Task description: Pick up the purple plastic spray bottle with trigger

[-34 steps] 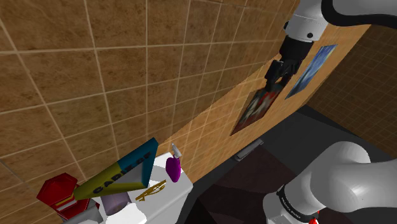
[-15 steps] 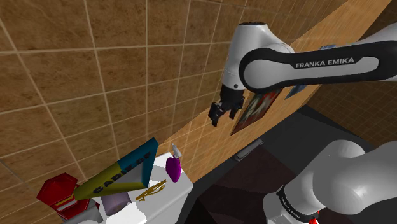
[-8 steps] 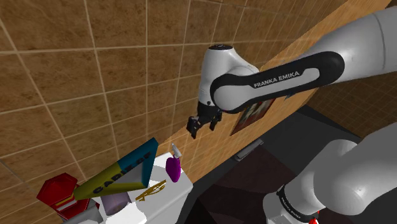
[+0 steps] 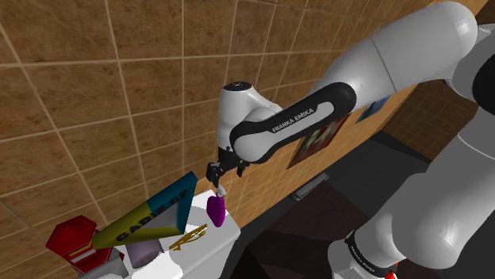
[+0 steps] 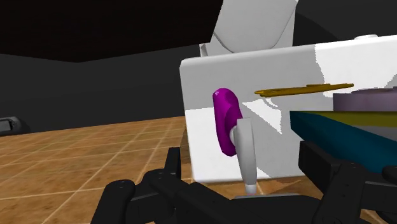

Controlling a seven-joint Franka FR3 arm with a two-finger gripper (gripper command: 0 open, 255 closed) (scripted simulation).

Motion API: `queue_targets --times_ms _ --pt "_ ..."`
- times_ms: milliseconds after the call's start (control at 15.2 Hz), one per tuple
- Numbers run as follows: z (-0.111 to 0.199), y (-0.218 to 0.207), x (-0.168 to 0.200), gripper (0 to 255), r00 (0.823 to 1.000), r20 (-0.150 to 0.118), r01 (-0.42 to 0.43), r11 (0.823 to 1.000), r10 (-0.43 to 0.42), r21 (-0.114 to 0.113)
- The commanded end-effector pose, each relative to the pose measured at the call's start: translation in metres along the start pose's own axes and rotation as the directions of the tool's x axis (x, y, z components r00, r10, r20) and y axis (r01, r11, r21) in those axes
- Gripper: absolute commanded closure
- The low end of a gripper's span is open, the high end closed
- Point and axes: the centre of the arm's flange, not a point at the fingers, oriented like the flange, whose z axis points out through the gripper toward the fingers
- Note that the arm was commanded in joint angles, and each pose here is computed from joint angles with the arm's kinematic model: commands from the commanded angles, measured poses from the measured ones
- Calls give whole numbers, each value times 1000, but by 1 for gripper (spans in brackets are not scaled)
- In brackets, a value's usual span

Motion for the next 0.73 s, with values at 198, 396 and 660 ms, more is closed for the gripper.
queue_targets --times_ms 198,396,660 --pt "36 -15 9 0 1000 2 -1 1000 1 2" --pt "51 -16 11 0 1000 2 -1 1000 1 2" --pt "60 -16 12 0 1000 2 -1 1000 1 2"
